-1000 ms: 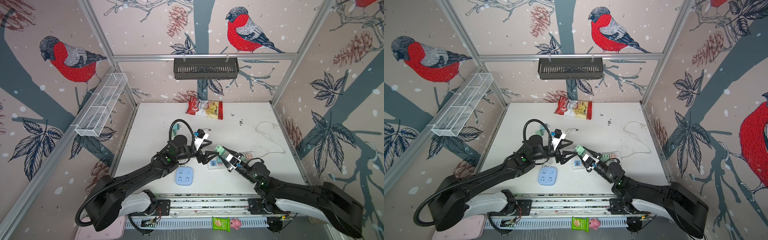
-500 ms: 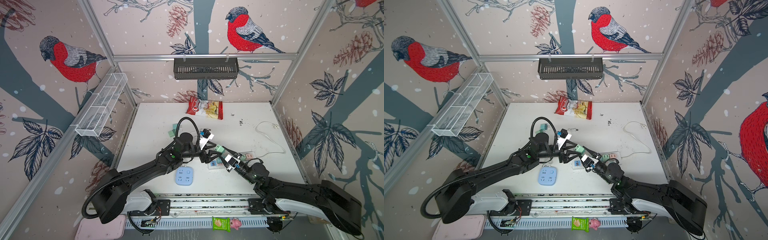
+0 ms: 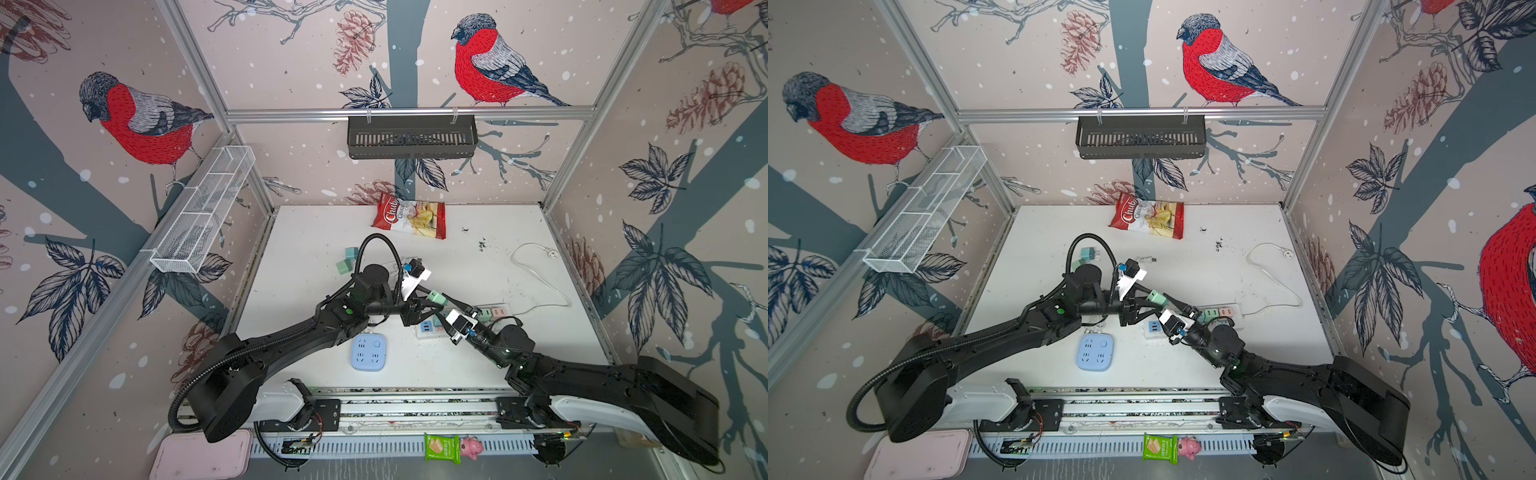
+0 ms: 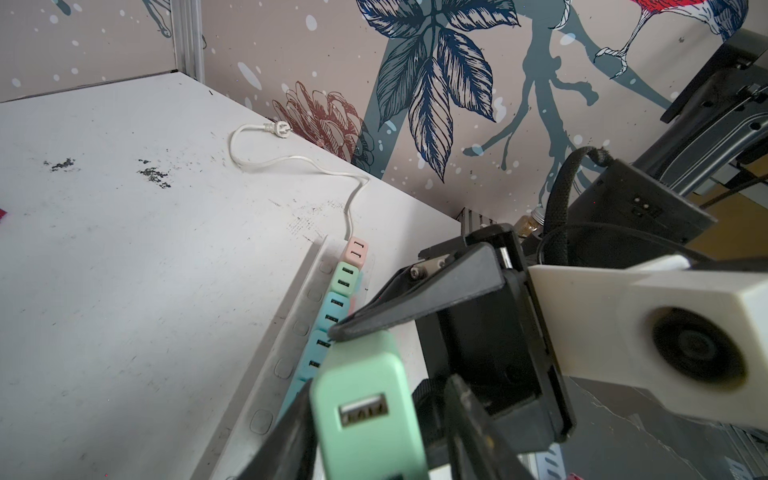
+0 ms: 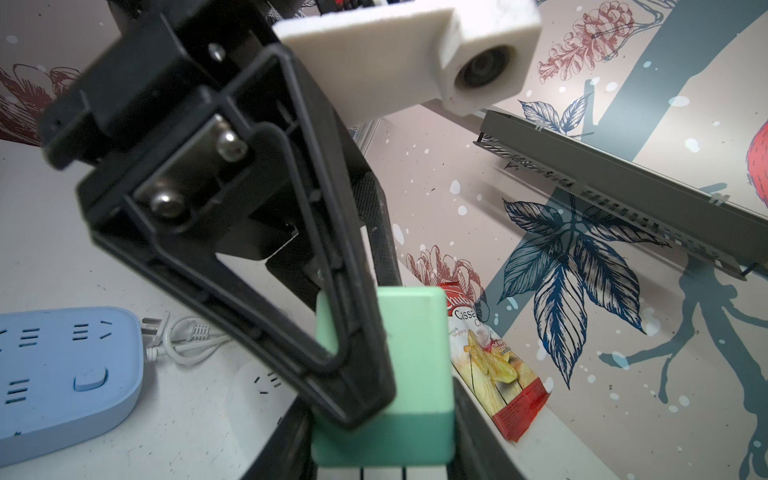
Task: Insert the plug
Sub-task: 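Close the left gripper on the mint adapter held by the right gripper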
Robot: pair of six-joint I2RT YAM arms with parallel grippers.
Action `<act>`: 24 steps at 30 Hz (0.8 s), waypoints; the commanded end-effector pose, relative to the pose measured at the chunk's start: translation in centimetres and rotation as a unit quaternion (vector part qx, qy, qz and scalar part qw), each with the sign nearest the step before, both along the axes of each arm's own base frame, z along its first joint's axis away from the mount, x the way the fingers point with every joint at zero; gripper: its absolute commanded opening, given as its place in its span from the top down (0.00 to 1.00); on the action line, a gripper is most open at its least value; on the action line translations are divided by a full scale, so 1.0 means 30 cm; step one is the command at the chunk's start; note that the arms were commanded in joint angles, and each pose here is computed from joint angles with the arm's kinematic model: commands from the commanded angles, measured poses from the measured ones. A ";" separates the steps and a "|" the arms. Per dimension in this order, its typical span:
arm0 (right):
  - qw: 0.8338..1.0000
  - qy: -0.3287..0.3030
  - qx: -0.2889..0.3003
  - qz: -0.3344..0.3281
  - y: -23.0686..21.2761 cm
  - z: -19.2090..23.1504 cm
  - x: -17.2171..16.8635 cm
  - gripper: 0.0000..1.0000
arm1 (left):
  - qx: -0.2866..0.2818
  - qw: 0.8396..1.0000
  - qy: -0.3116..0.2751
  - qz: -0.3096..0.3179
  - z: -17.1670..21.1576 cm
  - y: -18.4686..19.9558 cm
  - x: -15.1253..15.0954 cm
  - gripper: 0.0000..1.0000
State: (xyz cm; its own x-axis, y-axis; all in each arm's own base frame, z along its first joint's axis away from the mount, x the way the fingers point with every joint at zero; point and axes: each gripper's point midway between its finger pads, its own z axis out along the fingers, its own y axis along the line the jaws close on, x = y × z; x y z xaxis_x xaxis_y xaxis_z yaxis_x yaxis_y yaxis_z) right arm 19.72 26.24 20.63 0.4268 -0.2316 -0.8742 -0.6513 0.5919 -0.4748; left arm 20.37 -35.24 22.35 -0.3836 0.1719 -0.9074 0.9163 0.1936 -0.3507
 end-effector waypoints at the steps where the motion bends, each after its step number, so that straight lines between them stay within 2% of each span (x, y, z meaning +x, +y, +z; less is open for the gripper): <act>1: 1.000 -0.019 0.018 -0.001 -0.001 0.045 -0.002 0.98 | -0.006 1.000 -0.013 -0.007 0.019 -0.009 -0.001 0.57; 3: 1.000 -0.022 0.017 -0.001 0.002 0.049 -0.001 0.98 | -0.006 1.000 -0.012 -0.007 0.015 -0.011 -0.002 0.60; 8: 1.000 -0.020 0.016 0.000 0.005 0.044 -0.004 0.95 | -0.006 1.000 -0.010 -0.008 0.013 -0.012 -0.001 0.87; 9: 1.000 -0.021 0.015 -0.003 0.004 0.046 -0.001 0.89 | -0.007 1.000 -0.010 -0.008 0.016 -0.013 0.000 0.90; 11: 0.999 -0.019 0.021 -0.015 -0.007 0.052 0.009 0.67 | -0.008 1.000 -0.010 -0.008 0.018 -0.012 -0.002 0.99; 13: 0.999 -0.023 0.029 -0.021 -0.019 0.061 0.009 0.52 | -0.005 1.000 -0.015 -0.001 0.021 -0.008 0.004 1.00; 17: 0.997 -0.036 0.057 -0.037 -0.058 0.101 0.005 0.39 | 0.002 0.998 -0.047 0.044 0.048 0.021 0.044 1.00; 18: 0.997 -0.036 0.062 -0.040 -0.066 0.108 0.004 0.33 | -0.003 0.997 -0.053 0.059 0.063 0.029 0.056 1.00; 19: 0.996 -0.035 0.066 -0.040 -0.073 0.111 0.002 0.04 | -0.006 0.996 -0.059 0.072 0.082 0.036 0.069 1.00; 20: 0.996 -0.036 0.069 -0.041 -0.080 0.115 0.001 0.00 | -0.005 0.994 -0.063 0.087 0.100 0.042 0.085 1.00; 24: 0.995 -0.030 0.079 -0.058 -0.113 0.116 0.014 0.00 | 0.005 0.983 -0.091 0.160 0.211 0.076 0.168 1.00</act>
State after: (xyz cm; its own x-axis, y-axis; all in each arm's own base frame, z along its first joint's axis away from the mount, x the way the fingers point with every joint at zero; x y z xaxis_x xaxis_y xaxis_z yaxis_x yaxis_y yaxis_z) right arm 19.85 23.77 23.18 0.4655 -0.1843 -0.8657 -0.5671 0.6888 -0.4516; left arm 23.30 -33.93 26.57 -0.3029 0.1057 -0.9471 0.8962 0.3696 -0.2454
